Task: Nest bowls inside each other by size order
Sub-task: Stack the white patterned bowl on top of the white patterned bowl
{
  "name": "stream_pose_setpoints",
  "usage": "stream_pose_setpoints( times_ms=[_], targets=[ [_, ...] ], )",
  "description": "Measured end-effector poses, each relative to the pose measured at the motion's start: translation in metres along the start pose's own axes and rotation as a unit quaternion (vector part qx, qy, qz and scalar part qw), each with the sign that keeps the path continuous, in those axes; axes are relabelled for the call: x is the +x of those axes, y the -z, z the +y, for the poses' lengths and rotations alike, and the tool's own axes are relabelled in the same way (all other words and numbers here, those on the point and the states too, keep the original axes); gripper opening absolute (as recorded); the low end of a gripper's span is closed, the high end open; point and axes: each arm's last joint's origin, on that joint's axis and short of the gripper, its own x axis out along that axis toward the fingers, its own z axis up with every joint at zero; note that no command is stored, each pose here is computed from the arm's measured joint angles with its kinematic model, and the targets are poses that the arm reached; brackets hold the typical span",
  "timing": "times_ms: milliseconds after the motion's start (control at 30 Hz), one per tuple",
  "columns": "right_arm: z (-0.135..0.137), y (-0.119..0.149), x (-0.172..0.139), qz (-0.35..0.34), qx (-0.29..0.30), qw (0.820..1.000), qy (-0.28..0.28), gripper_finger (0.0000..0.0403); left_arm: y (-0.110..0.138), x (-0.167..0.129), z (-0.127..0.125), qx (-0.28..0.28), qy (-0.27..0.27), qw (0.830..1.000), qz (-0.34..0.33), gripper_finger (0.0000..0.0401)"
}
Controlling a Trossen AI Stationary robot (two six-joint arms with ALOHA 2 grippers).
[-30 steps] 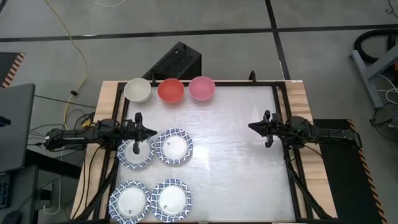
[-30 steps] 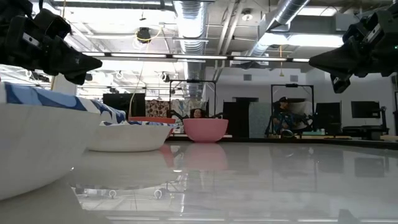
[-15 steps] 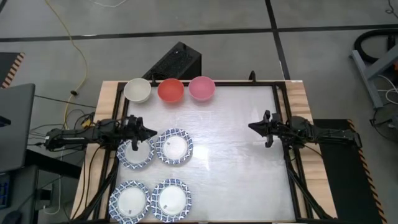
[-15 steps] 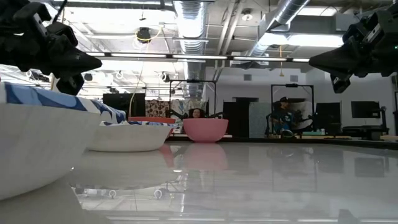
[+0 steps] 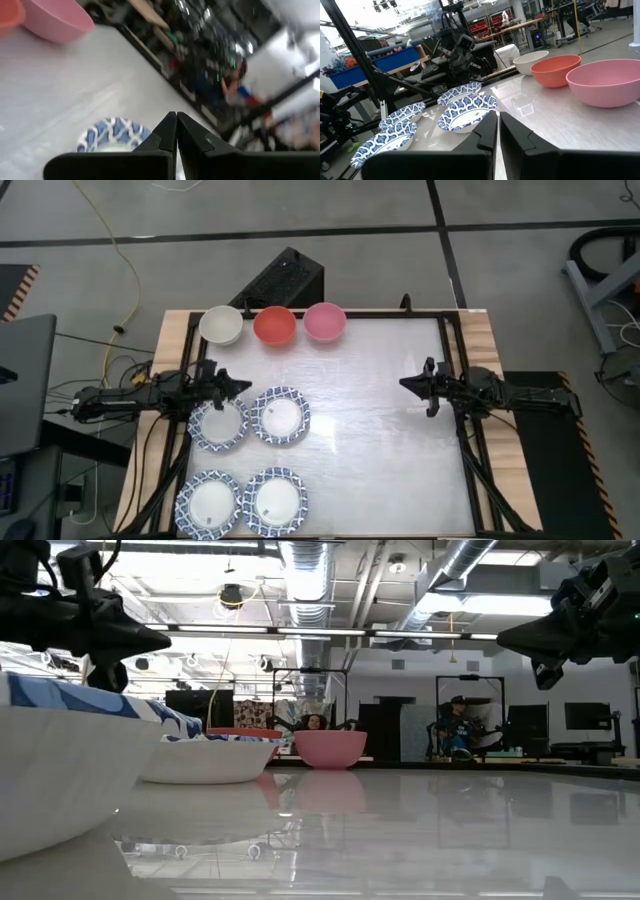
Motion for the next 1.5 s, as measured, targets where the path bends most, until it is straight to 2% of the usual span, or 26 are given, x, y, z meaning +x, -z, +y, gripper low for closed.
stream_pose_setpoints(
  times_ms=[67,200,333,467,533,633,767,1067,1300,1400,1500],
  targets=[
    [0.0,0.0,0.0,0.0,0.0,1.0,0.0,0.0043,-0.003,0.0,-0.001,-0.014,-0.002,1.0,-0.026,0.0],
    [0.0,0.0,0.0,0.0,0.0,1.0,0.0,0.0043,-0.011,-0.001,-0.009,-0.031,0.027,0.998,-0.056,0.0],
    [0.0,0.0,0.0,0.0,0.0,1.0,0.0,0.0043,-0.031,-0.006,-0.028,-0.04,0.056,0.993,-0.096,0.0],
    [0.0,0.0,0.0,-0.001,0.001,1.0,0.002,0.0043,-0.055,-0.008,-0.05,-0.007,0.057,0.991,-0.122,0.0],
    [0.0,0.0,0.0,-0.001,0.026,1.0,0.002,0.0043,-0.069,-0.007,-0.065,0.016,0.055,0.988,-0.14,0.0],
    [0.0,0.0,0.0,-0.003,0.103,0.995,0.002,0.0043,-0.089,-0.002,-0.085,0.047,0.043,0.986,-0.156,0.0],
    [0.0,0.0,0.0,-0.004,0.178,0.984,0.003,0.0043,-0.11,0.013,-0.111,0.084,0.038,0.984,-0.152,0.0],
    [0.0,-0.002,0.0,-0.012,0.201,0.98,0.003,0.0043,-0.135,0.058,-0.147,0.129,-0.001,0.981,-0.145,0.0],
    [0.003,-0.013,-0.001,-0.063,0.268,0.961,-0.026,0.0043,-0.13,0.079,-0.148,0.148,-0.015,0.982,-0.116,0.0],
    [0.006,-0.022,-0.003,-0.103,0.266,0.957,-0.053,0.0043,-0.126,0.081,-0.146,0.156,0.0,0.985,-0.079,0.0],
    [0.011,-0.036,-0.006,-0.131,0.236,0.961,-0.068,0.0043,-0.121,0.081,-0.145,0.164,0.021,0.985,-0.037,0.0]
  ],
)
